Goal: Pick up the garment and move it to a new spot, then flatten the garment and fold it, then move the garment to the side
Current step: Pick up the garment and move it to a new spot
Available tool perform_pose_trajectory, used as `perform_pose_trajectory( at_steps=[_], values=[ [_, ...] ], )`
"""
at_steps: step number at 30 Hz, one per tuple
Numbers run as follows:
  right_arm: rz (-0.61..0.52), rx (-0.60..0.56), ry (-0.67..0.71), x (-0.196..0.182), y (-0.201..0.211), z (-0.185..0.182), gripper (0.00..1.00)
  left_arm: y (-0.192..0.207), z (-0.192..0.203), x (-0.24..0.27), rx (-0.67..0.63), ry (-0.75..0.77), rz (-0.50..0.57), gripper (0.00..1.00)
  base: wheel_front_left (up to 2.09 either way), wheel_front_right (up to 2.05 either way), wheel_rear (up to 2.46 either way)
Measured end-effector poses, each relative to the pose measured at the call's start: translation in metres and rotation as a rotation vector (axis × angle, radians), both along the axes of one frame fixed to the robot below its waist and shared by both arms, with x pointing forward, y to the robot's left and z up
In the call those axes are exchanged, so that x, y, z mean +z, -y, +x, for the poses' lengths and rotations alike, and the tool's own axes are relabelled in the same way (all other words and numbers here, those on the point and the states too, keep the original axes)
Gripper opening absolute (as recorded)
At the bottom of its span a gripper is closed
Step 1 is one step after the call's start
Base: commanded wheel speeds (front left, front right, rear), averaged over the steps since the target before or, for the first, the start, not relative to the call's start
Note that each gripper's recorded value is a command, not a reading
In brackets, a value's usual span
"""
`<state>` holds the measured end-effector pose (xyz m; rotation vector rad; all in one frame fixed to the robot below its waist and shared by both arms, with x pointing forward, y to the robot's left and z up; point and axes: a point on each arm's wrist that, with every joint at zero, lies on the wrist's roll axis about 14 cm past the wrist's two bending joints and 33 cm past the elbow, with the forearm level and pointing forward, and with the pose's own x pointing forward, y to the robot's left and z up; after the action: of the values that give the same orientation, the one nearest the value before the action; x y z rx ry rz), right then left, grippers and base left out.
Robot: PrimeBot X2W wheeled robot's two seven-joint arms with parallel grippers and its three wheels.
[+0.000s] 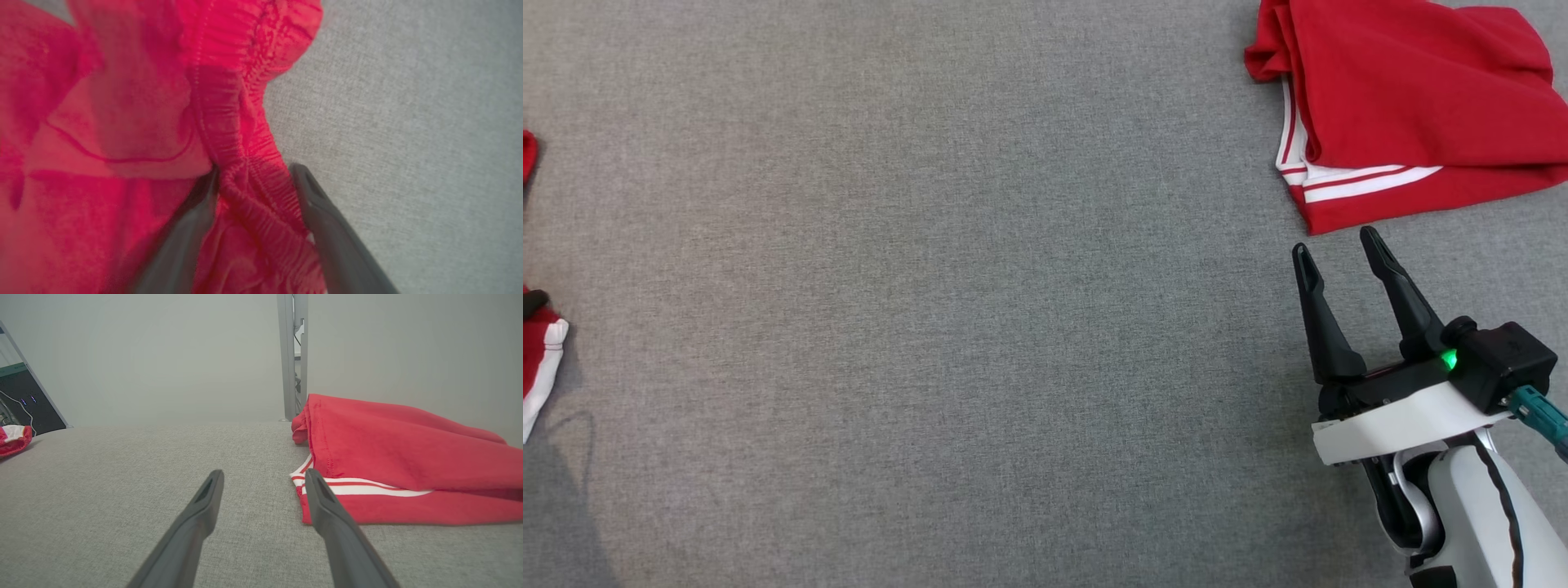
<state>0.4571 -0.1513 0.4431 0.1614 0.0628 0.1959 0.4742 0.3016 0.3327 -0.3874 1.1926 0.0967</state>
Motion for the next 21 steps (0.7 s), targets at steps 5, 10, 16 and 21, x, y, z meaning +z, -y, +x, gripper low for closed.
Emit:
perform_pose_trajectory(
  at_steps=[5, 10, 16, 21],
  values=[
    [0.004, 0.014, 0.011, 0.005, -0.005, 0.0, 1.0, -0.004, -0.003, 0.006, 0.006, 0.025, 0.018, 0.0, 0.0, 0.0, 0.0],
    [0.006, 0.026, 0.024, 0.011, -0.01, -0.003, 1.0, -0.001, -0.002, 0.017, -0.01, 0.08, 0.026, 0.0, 0.0, 0.0, 0.0],
    [0.008, 0.038, 0.051, 0.024, -0.014, -0.007, 1.0, 0.006, 0.003, 0.042, -0.081, 0.164, 0.057, 0.0, 0.0, 0.0, 0.0],
    [0.021, 0.038, 0.07, 0.036, -0.016, -0.017, 1.0, 0.02, 0.002, 0.069, -0.161, 0.229, 0.055, 0.0, 0.0, 0.0, 0.0]
  ],
)
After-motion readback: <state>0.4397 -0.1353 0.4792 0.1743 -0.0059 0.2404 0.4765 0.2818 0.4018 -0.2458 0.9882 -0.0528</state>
